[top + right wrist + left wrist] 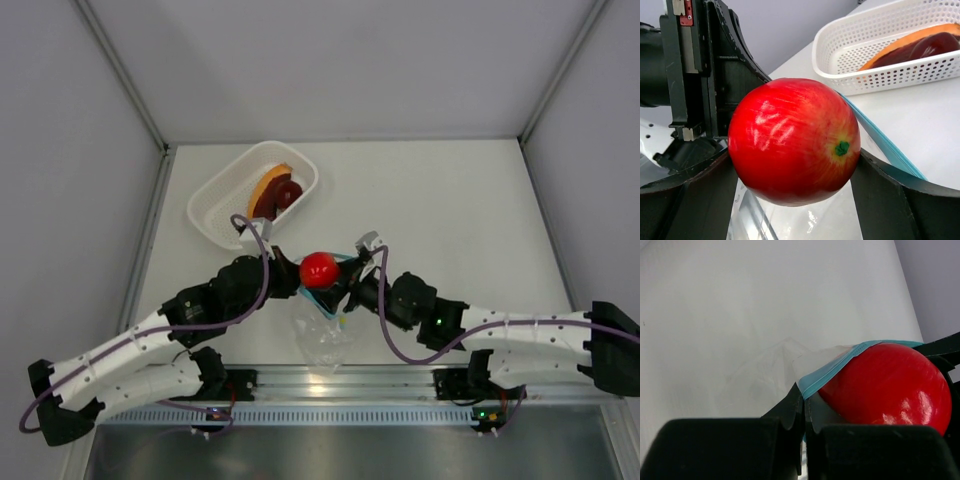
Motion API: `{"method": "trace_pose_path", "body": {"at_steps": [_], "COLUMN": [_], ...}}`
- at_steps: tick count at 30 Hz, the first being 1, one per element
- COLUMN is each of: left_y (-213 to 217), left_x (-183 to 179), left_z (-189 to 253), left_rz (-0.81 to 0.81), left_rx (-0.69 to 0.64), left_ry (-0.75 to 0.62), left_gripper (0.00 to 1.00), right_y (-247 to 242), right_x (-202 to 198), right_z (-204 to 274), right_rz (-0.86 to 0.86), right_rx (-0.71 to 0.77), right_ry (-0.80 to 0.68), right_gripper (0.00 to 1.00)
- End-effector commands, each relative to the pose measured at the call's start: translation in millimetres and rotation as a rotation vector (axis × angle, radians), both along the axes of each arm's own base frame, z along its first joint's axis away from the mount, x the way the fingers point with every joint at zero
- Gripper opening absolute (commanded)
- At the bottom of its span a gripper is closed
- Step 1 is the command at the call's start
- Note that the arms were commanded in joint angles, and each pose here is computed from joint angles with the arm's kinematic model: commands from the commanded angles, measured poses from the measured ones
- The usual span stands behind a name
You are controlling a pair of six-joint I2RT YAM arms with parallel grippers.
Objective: Open the zip-top bag and remove the fake food
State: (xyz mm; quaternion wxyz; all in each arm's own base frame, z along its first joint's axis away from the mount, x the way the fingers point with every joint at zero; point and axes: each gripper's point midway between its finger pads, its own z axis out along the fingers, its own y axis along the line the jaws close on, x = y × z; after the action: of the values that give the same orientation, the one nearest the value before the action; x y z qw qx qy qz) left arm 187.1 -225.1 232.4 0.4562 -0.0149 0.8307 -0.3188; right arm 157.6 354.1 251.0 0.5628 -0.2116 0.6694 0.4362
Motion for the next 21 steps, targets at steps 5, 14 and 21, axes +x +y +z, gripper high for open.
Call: {"method": "trace_pose_path", "body": {"at_steps": [5,14,21], "left_y": [39.7,38.3,44.7], "left_x": [6.7,-1.0,-4.9], "left_z": [-19.4,15.0,28.7], "left_rz": [0.134,0.062,0.042], "left_rx": [0.069,0.036,0.076], "left_ry": [-0.016,-0.075,-0.087], "left_gripper": [0.00,0.00,0.00], "right_y": [-12.9,13.5,-18.6], "right_x": [45.3,53.1,71.5], "right_z": [92.3,65.9,69.5], "right_rz": [-0.273,-0.225,-0.391], "right_rx": [0.149,-0.155,-0.267], "right_ry": [-0.149,-0.269,-0.301], "right_gripper": [0.32,0.28,0.28]}}
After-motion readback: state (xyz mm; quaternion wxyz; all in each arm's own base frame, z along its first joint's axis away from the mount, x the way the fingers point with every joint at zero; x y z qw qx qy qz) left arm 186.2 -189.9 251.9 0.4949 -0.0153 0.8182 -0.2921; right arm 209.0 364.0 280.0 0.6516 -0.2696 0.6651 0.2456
